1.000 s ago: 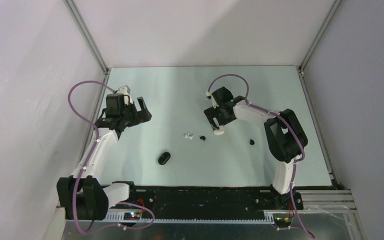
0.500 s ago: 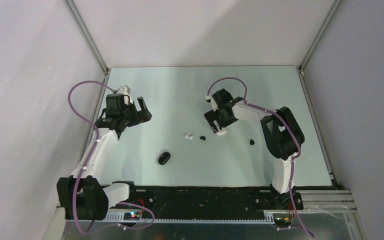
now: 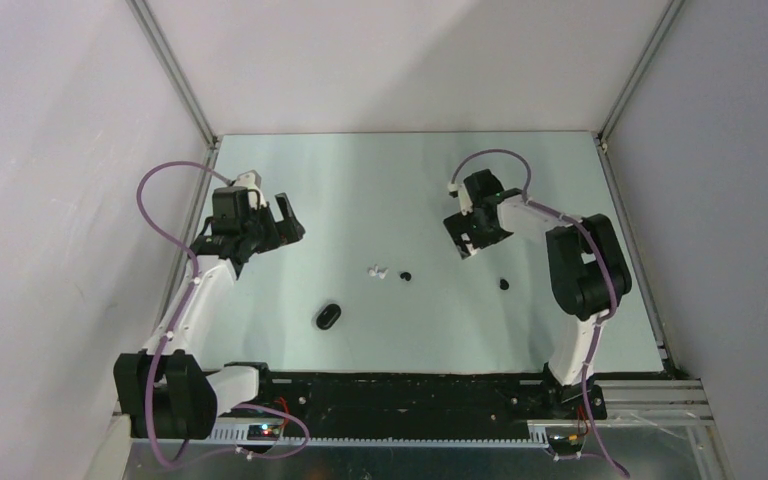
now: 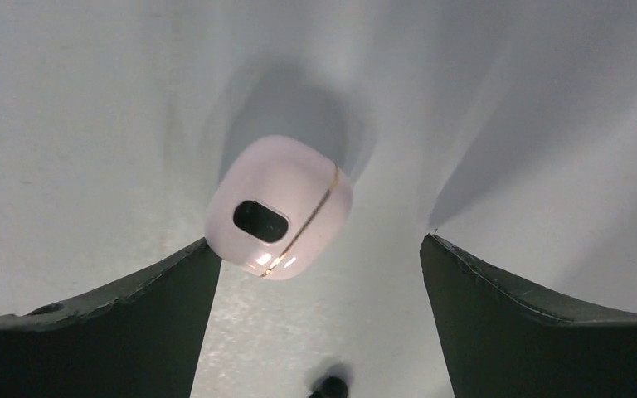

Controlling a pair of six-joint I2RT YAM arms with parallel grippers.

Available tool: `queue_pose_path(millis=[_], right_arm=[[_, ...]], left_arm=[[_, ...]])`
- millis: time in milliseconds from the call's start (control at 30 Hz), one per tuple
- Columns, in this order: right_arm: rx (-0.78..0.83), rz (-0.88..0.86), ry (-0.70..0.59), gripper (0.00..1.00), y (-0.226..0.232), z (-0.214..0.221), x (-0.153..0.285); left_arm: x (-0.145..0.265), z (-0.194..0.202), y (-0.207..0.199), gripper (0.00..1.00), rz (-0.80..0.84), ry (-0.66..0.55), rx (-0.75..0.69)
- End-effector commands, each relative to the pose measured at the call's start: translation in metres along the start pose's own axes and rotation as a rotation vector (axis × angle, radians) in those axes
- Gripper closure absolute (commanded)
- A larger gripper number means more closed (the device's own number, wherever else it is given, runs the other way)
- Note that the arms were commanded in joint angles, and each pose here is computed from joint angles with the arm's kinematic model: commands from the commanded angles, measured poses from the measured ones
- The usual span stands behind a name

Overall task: Insert the wireless bluetooth earbuds into the charging case
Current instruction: Move the charging case to the center of the board.

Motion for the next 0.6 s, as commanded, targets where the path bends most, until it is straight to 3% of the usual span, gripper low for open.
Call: queue_pose_path(millis=[0, 300, 433, 567], right_arm=[[0.015, 0.090, 0.005, 0.06, -0.024, 0.002, 0.008], [-0.025, 0.138, 0.002, 0.08, -0.043, 0.004, 0.018], [-0.041, -0.051, -0.050, 0.14, -0.029, -0.004, 0.033], [-0.063, -0.092, -0.081, 0.18, -0.019, -0.011, 0.032]], left_arm=[[-0.001, -0.007, -0.001, 0.00, 0.016, -0.028, 0.004], [0.001, -0.008, -0.001, 0.00, 0.012, -0.036, -0.010], [0.002, -0.008, -0.001, 0.00, 0.014, -0.039, -0.016], [0.002, -0.009, -0.002, 0.00, 0.027, -0.038, -0.021]])
Point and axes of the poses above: each gripper's point midway between its finger pads, its own x axis back along the fingers, its own y axis along the line the jaws close on, z = x × y, the point moved 10 cm from there along x, back along the fingers, and after that the axes turned 2 degrees about -x, right-handed, at the moved point
